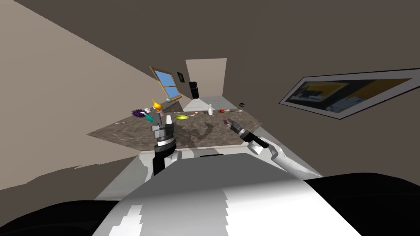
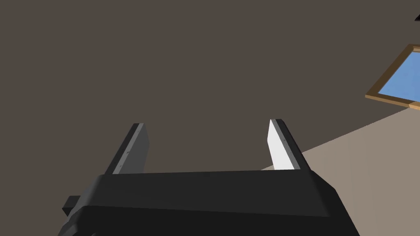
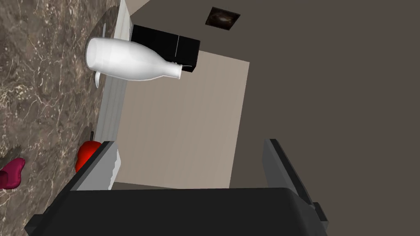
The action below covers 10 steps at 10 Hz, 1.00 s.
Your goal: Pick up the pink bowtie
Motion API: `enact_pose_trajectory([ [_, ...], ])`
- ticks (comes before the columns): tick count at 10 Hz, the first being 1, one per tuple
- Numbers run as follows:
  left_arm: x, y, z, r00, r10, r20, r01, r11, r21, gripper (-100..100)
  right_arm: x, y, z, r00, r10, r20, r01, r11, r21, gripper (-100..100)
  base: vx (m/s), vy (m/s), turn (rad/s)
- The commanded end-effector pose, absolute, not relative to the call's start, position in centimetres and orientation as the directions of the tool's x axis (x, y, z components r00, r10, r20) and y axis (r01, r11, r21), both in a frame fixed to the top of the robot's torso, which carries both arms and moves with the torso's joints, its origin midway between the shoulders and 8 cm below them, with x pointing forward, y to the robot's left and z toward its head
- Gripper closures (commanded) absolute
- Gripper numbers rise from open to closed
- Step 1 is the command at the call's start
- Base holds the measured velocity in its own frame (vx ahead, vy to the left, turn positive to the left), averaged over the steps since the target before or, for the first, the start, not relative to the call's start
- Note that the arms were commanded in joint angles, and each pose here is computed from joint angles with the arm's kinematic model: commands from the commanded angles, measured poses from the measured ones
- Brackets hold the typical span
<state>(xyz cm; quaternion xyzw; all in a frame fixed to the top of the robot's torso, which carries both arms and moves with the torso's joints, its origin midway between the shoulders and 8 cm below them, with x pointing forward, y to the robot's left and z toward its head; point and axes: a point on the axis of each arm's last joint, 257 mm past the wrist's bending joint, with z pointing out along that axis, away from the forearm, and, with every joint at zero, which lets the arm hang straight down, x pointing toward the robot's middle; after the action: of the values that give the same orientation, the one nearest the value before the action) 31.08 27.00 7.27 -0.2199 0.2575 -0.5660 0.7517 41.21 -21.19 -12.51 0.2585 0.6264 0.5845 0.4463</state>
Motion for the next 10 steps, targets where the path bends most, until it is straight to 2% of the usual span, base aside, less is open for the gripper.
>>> enact_pose_trajectory([
  [1,31.1,27.0,7.3,0.227,-0.964,-0.138,0.738,0.263,-0.622,0,41.2,-21.5,-12.8,-0.478,0.833,-0.277,-0.19,0.21,0.959,-100,-0.007,-0.007,0.009],
  [10,31.1,27.0,7.3,0.227,-0.964,-0.138,0.738,0.263,-0.622,0,40.1,-26.9,-21.2,-0.563,0.76,-0.324,0.08,0.44,0.894,-100,-0.004,-0.015,0.109],
])
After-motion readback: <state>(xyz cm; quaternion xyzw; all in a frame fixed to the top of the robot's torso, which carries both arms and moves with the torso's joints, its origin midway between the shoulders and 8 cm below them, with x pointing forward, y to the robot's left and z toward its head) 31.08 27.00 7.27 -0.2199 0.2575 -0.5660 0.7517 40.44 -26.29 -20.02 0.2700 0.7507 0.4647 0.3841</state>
